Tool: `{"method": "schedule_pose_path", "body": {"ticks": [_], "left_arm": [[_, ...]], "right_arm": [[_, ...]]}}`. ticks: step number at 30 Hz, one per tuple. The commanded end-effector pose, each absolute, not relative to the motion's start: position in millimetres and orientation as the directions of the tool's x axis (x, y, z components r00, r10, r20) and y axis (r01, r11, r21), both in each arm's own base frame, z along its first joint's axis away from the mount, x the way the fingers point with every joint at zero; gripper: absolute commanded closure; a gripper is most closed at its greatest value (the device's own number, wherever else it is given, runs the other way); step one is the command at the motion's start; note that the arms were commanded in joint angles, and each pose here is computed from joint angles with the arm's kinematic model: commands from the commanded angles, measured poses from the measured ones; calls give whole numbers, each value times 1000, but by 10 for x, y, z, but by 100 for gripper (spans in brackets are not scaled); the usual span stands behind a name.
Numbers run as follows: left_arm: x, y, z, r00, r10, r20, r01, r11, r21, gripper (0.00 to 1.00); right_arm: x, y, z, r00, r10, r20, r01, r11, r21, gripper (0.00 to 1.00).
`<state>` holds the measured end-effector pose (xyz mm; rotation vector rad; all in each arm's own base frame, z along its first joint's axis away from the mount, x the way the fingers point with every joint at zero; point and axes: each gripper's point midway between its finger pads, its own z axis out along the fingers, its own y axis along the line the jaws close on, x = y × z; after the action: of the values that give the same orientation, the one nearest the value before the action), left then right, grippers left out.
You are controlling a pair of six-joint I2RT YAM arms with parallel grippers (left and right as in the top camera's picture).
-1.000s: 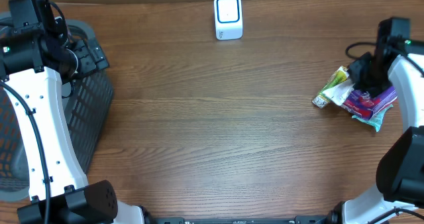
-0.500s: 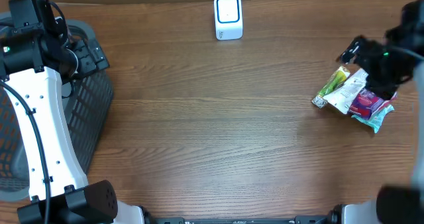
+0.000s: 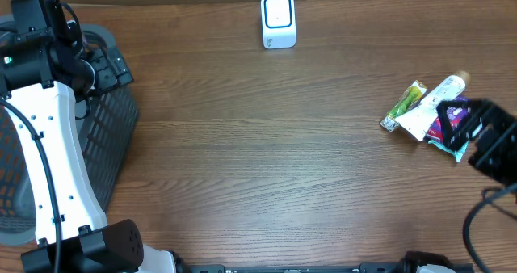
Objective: Scan the item barcode
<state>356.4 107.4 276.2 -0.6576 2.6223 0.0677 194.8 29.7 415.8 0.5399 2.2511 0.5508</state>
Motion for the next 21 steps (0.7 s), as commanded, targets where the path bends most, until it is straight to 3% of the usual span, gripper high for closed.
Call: {"method": "schedule_pose_path", "body": {"ticks": [1, 6, 11, 21], "left_arm": [[3576, 1085, 2776, -785, -451, -425, -470, 880, -67, 0], [3576, 1085, 2776, -785, -451, -425, -470, 880, -67, 0], [3576, 1085, 2776, -785, -451, -425, -470, 880, -67, 0], [3576, 1085, 2776, -785, -451, -425, -470, 880, -67, 0]], "right_arm": [[1806, 156, 4094, -616, 529, -584, 275, 839, 469, 0], [1905, -33, 4162, -504, 518, -691, 292, 855, 429, 0], [1952, 12, 4203, -380, 301, -874, 89, 953, 289, 0], [2325, 83, 3264, -67, 195, -978, -72, 977, 200, 0]]}}
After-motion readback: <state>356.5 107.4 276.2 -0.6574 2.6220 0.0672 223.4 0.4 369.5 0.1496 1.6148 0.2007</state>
